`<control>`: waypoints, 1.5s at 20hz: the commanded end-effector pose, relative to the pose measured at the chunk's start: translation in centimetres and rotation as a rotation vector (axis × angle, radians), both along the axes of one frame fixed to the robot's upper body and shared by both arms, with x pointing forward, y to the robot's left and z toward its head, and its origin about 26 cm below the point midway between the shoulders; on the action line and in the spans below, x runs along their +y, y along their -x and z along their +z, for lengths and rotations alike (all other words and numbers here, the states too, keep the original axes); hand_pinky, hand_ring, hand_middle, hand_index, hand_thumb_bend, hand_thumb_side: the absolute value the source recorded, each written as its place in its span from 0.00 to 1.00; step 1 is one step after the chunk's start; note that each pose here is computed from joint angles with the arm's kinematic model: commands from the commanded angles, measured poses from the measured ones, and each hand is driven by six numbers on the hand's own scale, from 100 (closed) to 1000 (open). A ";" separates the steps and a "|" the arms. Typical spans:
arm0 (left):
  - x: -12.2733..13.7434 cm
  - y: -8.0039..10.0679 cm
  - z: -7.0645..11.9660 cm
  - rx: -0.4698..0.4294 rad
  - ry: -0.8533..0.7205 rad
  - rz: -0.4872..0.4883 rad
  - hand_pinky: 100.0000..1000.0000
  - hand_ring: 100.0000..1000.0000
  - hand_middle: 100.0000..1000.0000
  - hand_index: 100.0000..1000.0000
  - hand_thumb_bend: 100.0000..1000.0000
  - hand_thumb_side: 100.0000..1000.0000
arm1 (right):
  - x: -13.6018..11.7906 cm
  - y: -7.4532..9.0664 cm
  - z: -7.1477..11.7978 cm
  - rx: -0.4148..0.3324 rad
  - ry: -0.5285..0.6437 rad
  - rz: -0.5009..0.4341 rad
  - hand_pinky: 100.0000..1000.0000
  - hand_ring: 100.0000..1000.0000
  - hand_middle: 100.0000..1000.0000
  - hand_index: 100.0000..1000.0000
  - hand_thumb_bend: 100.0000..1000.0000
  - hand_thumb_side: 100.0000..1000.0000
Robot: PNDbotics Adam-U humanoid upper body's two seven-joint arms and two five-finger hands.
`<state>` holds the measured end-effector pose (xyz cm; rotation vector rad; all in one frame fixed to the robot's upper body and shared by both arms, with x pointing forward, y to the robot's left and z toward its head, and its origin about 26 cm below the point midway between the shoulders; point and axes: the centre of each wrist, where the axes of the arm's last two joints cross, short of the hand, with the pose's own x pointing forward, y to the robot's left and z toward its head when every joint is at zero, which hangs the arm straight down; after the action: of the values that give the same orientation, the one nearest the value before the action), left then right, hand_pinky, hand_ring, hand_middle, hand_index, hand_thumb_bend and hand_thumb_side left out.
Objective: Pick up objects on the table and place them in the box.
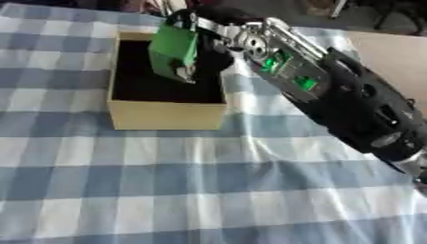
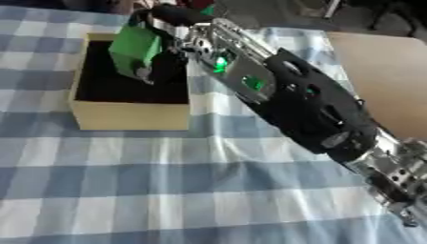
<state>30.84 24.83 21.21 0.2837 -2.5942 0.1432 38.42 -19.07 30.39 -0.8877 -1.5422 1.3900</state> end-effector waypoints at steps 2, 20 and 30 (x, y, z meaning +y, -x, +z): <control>0.0 0.3 0.6 -0.024 -0.010 -0.005 0.69 0.54 0.61 0.71 0.00 0.87 | -0.3 -0.5 0.0 0.003 0.010 -0.011 0.56 0.42 0.26 0.92 0.00 0.39; 0.0 0.3 0.5 -0.017 -0.014 -0.010 0.69 0.54 0.61 0.71 0.00 0.87 | -0.3 2.0 2.0 -0.079 0.073 0.063 0.64 0.63 0.64 1.00 0.18 0.68; 0.2 0.3 0.5 -0.019 -0.009 0.003 0.69 0.55 0.61 0.71 0.00 0.87 | -3.4 9.1 7.8 -0.365 -0.225 0.064 0.63 0.56 0.57 0.94 0.00 0.76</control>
<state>30.83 24.85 21.17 0.2820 -2.5896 0.1387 31.05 -21.75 36.31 -0.9430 -1.9028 1.1677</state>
